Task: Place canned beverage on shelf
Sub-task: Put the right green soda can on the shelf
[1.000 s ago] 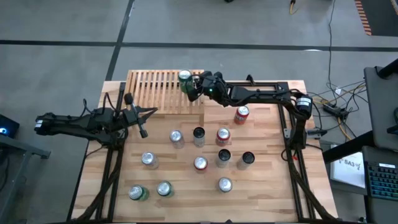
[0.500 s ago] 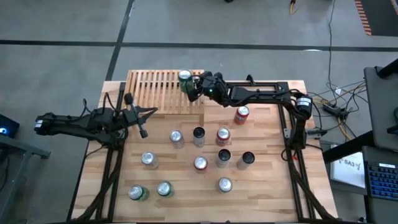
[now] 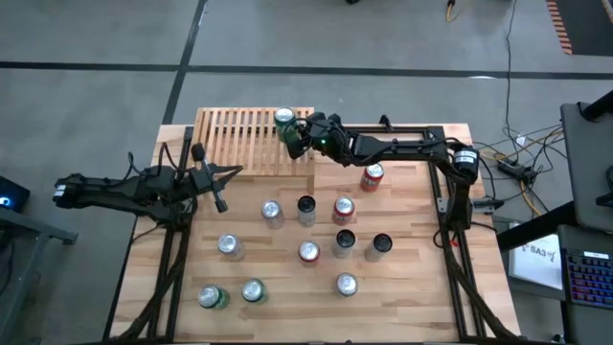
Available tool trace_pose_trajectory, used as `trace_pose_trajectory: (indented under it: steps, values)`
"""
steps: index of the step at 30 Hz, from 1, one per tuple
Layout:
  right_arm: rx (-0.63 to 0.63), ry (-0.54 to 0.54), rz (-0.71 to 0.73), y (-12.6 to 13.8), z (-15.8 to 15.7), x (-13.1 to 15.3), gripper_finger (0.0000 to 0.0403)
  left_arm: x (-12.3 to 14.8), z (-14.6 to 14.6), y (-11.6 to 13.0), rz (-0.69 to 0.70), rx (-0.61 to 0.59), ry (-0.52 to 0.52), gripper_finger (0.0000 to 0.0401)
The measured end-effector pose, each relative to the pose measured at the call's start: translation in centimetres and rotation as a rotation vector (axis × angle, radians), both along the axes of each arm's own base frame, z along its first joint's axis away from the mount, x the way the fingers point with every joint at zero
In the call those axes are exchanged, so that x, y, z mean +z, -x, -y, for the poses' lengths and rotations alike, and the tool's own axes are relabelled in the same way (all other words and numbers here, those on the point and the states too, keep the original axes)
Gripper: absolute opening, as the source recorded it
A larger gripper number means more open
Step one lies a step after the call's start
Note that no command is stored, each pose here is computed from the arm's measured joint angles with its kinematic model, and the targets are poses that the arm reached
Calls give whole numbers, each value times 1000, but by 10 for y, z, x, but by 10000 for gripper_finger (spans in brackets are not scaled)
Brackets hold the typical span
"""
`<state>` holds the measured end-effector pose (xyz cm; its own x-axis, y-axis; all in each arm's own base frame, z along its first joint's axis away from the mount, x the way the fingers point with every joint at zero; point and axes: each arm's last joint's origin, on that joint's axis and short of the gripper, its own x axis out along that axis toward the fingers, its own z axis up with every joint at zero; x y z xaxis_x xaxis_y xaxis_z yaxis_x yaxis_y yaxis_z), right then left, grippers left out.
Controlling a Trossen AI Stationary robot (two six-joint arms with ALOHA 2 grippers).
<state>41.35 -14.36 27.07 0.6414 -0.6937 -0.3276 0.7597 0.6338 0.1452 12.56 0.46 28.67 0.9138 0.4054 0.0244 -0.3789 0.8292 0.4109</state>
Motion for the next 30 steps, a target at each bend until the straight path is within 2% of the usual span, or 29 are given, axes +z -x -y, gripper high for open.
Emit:
trace_pose_trajectory:
  steps: [21, 30]
  values:
    - [35, 12, 20, -2, -2, 3, 9, 0, 0, 0, 0, 0, 0, 0]
    - [30, 20, -40, 0, -1, 3, 9, 0, 0, 0, 0, 0, 0, 0]
